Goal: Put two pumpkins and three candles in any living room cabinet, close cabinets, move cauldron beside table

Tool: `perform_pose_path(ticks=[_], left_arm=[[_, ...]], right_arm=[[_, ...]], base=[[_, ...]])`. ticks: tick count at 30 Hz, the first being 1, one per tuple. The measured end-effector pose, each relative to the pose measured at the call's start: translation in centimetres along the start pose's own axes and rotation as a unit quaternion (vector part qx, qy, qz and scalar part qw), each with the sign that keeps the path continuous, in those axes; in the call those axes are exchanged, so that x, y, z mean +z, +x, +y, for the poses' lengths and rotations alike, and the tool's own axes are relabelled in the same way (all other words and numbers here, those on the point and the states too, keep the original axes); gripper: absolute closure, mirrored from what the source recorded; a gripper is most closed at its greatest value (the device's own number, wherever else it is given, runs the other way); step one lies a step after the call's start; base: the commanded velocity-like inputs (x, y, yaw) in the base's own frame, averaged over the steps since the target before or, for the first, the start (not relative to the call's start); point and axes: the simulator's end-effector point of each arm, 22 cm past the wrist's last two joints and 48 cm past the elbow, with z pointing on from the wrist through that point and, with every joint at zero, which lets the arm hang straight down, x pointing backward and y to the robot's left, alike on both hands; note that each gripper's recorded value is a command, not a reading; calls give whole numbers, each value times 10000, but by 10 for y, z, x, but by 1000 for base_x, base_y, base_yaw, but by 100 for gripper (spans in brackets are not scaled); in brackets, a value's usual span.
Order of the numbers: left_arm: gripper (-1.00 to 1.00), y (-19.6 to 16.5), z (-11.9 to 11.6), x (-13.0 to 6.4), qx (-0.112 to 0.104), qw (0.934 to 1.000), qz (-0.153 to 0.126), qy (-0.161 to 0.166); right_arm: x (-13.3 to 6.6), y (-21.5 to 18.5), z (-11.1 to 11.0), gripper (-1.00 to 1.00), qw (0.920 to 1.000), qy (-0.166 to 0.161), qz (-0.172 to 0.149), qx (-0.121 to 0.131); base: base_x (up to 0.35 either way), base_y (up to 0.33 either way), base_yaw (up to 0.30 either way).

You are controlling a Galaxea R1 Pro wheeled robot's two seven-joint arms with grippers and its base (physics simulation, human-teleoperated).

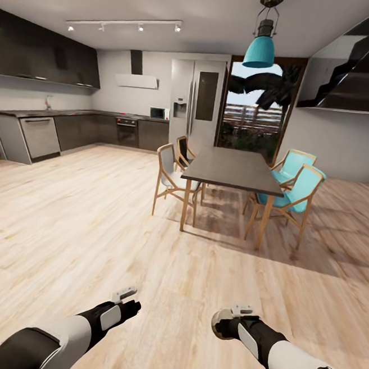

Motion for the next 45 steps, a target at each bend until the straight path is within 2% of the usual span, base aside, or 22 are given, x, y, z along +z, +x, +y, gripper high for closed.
perform_pose_path(ticks=[45], left_arm=[[-100, 0, 1, 0, 6, 10000, -2, -5]], right_arm=[[0, 0, 0, 100, 10000, -2, 1, -7]], base=[[0, 0, 289]])
